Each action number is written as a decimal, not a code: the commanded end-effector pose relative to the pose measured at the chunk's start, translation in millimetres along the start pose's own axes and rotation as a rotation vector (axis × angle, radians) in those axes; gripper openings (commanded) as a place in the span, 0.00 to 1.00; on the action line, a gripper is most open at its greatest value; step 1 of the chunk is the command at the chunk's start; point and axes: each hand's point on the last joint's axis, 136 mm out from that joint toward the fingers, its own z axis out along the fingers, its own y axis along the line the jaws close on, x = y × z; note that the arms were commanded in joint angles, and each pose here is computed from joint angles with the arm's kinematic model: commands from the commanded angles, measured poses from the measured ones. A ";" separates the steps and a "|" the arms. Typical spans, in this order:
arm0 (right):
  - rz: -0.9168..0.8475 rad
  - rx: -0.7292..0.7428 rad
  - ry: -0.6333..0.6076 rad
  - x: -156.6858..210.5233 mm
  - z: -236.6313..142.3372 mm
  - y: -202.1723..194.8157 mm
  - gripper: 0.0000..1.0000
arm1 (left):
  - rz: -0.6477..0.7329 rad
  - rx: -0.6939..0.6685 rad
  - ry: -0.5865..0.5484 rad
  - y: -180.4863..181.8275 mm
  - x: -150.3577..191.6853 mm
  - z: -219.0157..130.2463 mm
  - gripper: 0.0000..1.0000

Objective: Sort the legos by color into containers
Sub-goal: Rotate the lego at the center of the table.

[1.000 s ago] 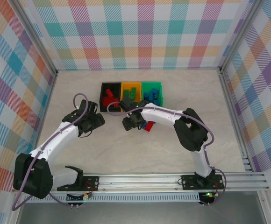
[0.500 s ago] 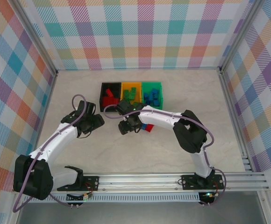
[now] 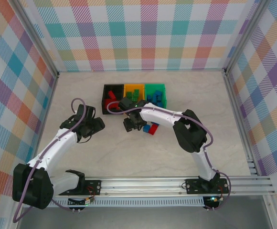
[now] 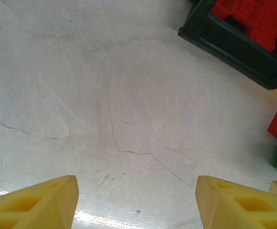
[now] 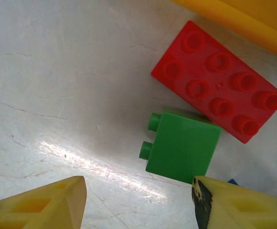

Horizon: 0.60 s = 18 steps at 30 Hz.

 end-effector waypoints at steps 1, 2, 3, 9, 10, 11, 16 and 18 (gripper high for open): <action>0.003 0.066 0.048 9.1 7.7 -13.5 0.62 | -0.008 -0.012 0.014 7.5 4.3 1.3 0.66; 0.002 0.068 0.053 8.6 10.0 -14.5 0.62 | -0.009 -0.007 0.016 6.4 4.1 2.1 0.66; 0.002 0.069 0.062 9.1 13.3 -15.5 0.62 | -0.008 -0.003 0.018 5.4 4.3 2.5 0.66; 0.011 0.113 0.101 9.7 33.1 -30.8 0.62 | -0.005 0.005 0.027 3.6 5.0 1.6 0.66; 0.015 0.114 0.101 8.8 34.6 -32.8 0.62 | -0.004 0.003 0.024 4.3 5.1 0.6 0.66; 0.020 0.113 0.098 7.8 35.2 -34.2 0.62 | -0.004 0.003 0.025 4.9 5.8 -0.1 0.66; 0.022 0.115 0.088 1.4 34.5 -39.4 0.62 | -0.004 0.001 0.026 7.1 8.1 -1.5 0.66; 0.030 0.099 0.080 -2.4 33.7 -38.8 0.62 | -0.006 0.006 0.025 6.4 8.0 -1.9 0.66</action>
